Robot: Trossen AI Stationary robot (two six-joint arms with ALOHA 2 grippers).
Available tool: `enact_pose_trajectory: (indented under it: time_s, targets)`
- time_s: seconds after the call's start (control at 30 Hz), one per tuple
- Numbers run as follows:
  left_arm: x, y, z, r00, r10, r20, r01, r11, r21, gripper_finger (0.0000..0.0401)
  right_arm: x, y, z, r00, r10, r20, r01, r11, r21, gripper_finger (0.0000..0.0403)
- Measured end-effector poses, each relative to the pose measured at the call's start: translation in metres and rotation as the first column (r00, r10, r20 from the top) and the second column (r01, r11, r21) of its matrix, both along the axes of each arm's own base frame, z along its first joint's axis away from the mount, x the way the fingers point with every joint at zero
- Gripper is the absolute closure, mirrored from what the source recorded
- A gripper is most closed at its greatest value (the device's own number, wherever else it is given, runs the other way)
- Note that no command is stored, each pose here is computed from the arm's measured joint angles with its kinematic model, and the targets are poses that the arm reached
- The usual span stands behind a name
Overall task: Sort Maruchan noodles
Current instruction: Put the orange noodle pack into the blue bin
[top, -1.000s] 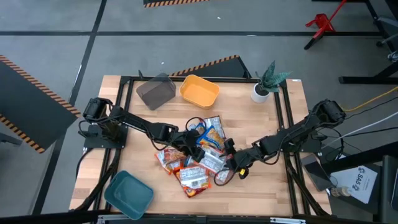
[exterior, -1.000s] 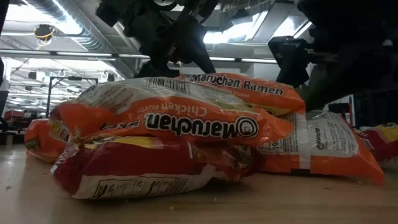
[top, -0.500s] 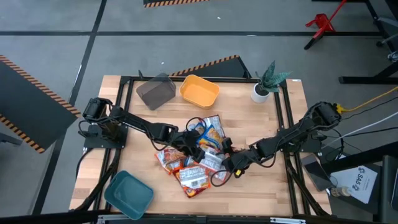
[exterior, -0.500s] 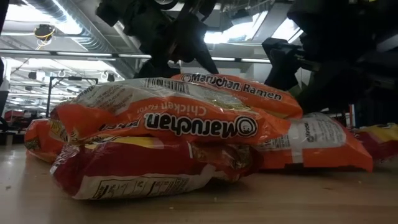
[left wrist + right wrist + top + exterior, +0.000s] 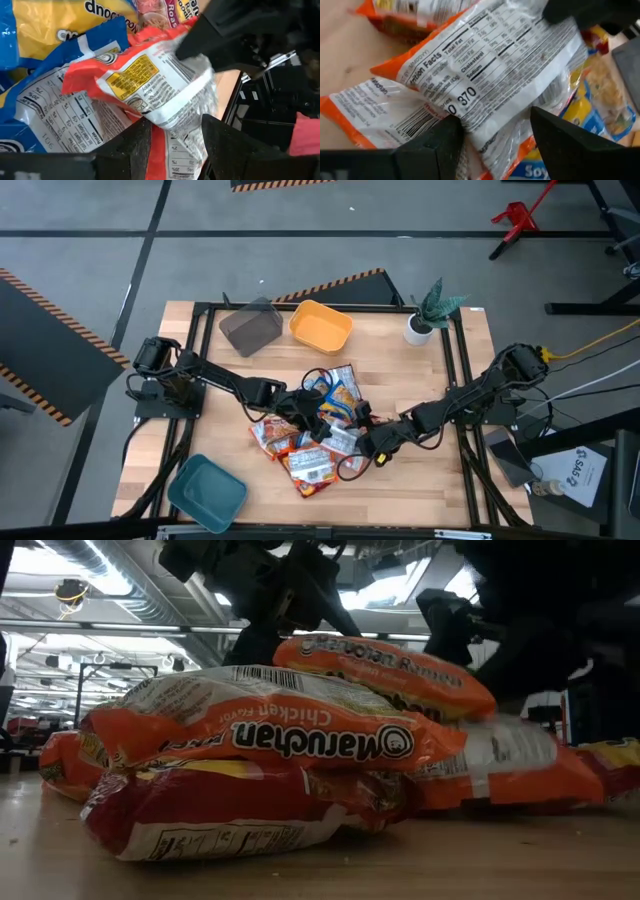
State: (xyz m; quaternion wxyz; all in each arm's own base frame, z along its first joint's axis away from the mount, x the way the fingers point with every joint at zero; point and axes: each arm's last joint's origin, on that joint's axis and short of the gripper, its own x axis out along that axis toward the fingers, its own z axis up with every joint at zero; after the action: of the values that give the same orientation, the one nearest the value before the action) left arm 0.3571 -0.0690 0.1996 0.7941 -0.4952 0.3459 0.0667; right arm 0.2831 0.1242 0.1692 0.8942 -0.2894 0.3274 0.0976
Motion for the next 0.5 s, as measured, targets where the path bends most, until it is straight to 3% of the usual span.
enact_pose_trajectory:
  time_s: [0.33,0.5]
  targets:
    - [0.0021,0.0073,0.001,0.996,0.086,0.024,-0.087,0.995,0.049,0.0234,0.0028,0.0009,0.0041,1.0,-0.006,0.018,0.006,1.0,0.014,0.0181]
    - [0.0028,0.0082,0.0017,0.998,0.053,0.028,-0.054,0.998,0.03,0.0233,0.0027,0.001,0.0042,1.0,-0.005,0.017,0.005,1.0,0.016,0.0181]
